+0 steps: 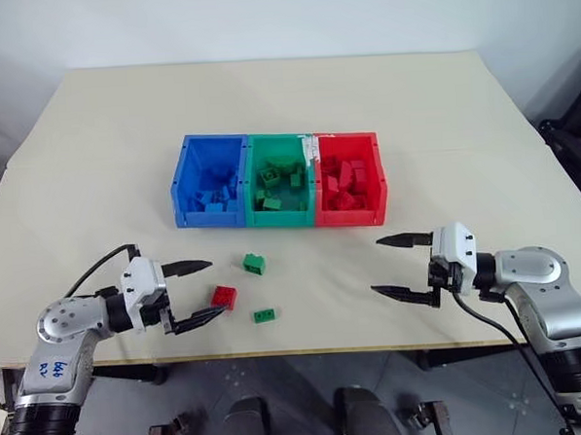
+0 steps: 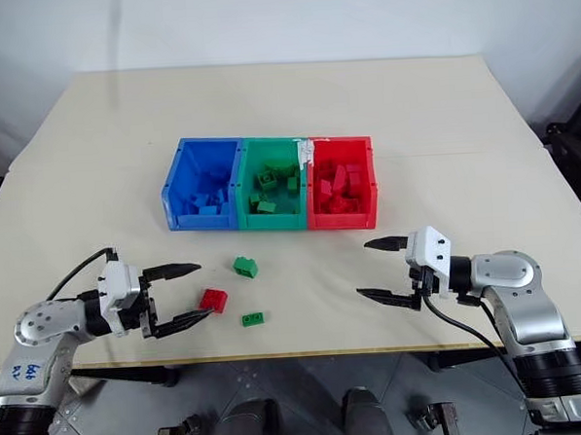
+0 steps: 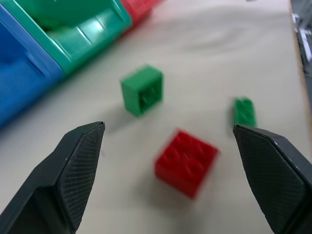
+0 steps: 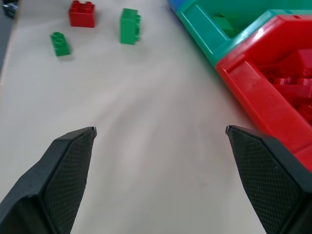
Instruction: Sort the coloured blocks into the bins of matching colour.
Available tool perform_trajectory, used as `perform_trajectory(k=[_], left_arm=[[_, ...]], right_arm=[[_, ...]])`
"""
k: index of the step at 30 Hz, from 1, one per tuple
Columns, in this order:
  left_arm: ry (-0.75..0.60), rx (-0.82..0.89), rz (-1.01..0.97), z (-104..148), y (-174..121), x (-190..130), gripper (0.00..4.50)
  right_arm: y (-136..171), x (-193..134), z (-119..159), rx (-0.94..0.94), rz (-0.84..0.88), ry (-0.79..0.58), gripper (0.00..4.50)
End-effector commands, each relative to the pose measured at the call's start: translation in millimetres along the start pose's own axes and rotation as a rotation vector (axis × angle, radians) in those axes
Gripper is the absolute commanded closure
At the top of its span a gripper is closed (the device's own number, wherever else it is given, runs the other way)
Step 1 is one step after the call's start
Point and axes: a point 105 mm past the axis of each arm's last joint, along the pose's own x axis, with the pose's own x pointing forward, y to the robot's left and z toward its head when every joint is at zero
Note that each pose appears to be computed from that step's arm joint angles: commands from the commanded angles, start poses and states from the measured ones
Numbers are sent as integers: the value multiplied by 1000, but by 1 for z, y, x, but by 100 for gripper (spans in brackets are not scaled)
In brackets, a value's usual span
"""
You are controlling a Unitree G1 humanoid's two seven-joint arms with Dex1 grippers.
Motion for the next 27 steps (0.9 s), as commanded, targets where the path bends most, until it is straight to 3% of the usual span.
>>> perform_trajectory(k=[1,6,14,20,27], left_arm=[[53,141,-128,19,-10,4,0],[172,214,-261,20,-26,26,0],[326,101,-271,27,-41,69,0],[436,98,-299,24,-48,74,0],[493,95,-324,17,-45,81,0]], right_arm=[[8,-9,15,-39,34,-54,5],[18,-20,25,-37,40,-96,5],[34,-16,48,-67,46,-152,5],[42,-10,58,-79,78,-173,5],[50,-22,50,-59,112,-128,5]])
